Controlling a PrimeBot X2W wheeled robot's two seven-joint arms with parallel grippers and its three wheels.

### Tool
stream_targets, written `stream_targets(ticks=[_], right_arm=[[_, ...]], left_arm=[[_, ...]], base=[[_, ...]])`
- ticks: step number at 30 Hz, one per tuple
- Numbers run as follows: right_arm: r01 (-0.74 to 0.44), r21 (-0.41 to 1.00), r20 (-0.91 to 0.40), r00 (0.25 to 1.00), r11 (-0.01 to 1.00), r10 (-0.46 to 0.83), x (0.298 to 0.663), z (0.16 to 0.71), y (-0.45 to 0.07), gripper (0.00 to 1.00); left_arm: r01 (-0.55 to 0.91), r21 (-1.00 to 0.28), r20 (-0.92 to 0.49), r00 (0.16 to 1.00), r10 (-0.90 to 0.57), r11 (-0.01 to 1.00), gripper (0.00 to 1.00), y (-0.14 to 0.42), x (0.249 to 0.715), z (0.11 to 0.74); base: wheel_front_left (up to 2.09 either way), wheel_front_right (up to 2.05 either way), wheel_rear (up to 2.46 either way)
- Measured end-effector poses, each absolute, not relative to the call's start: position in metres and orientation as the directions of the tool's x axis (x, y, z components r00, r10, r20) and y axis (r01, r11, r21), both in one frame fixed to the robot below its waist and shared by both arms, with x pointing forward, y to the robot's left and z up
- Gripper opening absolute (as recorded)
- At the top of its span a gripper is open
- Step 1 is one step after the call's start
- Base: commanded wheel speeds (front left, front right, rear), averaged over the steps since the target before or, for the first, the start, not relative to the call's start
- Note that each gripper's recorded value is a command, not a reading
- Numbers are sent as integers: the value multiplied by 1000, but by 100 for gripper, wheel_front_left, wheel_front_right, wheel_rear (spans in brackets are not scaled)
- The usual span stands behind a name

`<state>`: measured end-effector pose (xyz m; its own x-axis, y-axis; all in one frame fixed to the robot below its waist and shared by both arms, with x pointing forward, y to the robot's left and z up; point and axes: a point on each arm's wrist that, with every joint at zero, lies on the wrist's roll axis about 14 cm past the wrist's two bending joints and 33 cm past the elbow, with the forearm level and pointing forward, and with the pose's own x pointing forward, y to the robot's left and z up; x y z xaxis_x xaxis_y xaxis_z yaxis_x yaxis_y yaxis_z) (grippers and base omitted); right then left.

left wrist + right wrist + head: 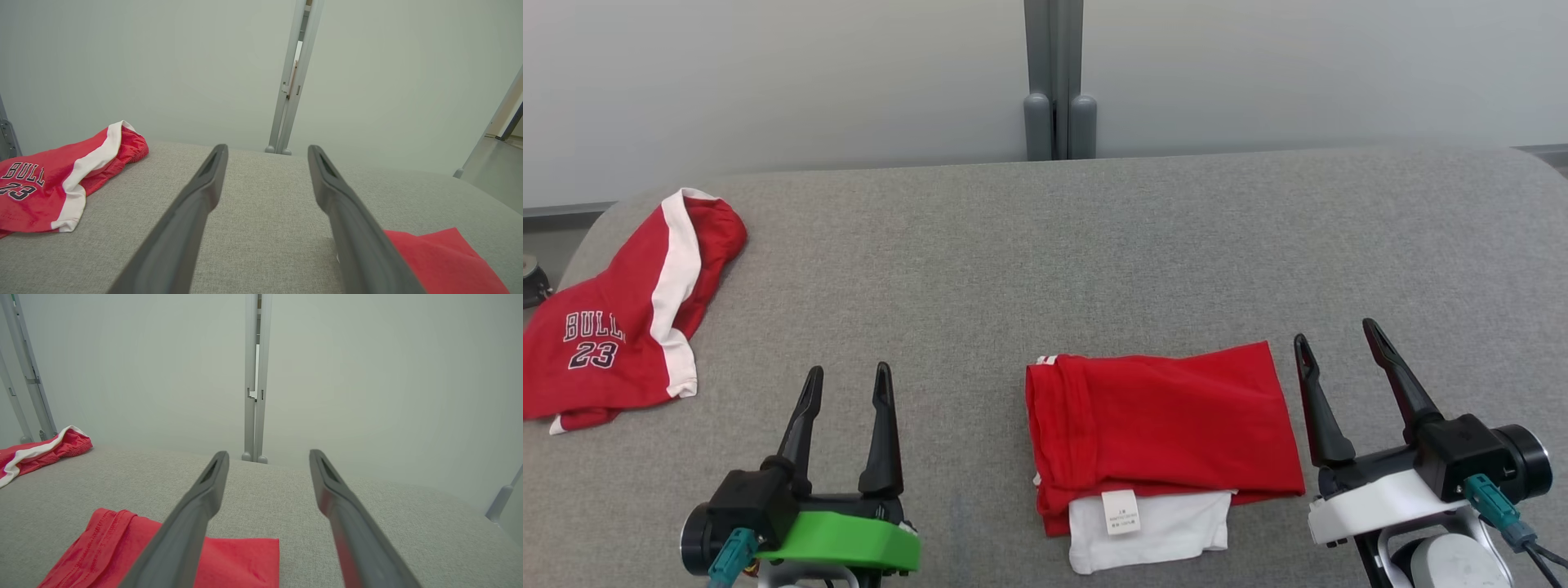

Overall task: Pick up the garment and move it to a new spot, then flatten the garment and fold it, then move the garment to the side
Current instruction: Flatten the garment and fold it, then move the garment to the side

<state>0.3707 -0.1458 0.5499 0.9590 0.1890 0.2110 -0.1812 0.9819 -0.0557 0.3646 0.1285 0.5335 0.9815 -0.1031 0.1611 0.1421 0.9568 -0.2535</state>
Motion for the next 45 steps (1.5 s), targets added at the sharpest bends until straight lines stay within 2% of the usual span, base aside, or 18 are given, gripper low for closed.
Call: stream_targets(ticks=[8,17,24,28,40,41,42,45], right_arm=[[-160,-37,153,975,986,164,373,530,-152,100],[-81,42,-105,991,996,85,369,449,-174,100],[-79,109,-237,966,991,103,377,409,-164,100],[-60,169,-282,953,984,107,382,393,-159,100],[-119,240,-336,921,963,198,396,372,-125,100],[-122,240,-340,919,963,201,396,371,-125,31],[-125,239,-342,917,963,204,397,370,-125,0],[-148,230,-335,916,962,221,399,373,-121,0]], left_arm=[[140,-249,139,984,-108,958,100,129,365,526],[183,-240,141,978,-153,953,100,116,369,526],[184,-228,113,980,-161,956,100,116,375,516],[181,-218,102,981,-162,959,100,117,379,512],[171,-206,74,985,-159,964,100,121,388,502],[169,-206,71,985,-157,964,100,121,388,501],[167,-206,69,985,-156,964,100,122,388,500],[166,-206,68,986,-155,964,100,122,388,500]], base=[[0,0,0],[0,0,0],[0,0,0],[0,0,0],[0,0,0],[0,0,0],[0,0,0],[0,0,0]])
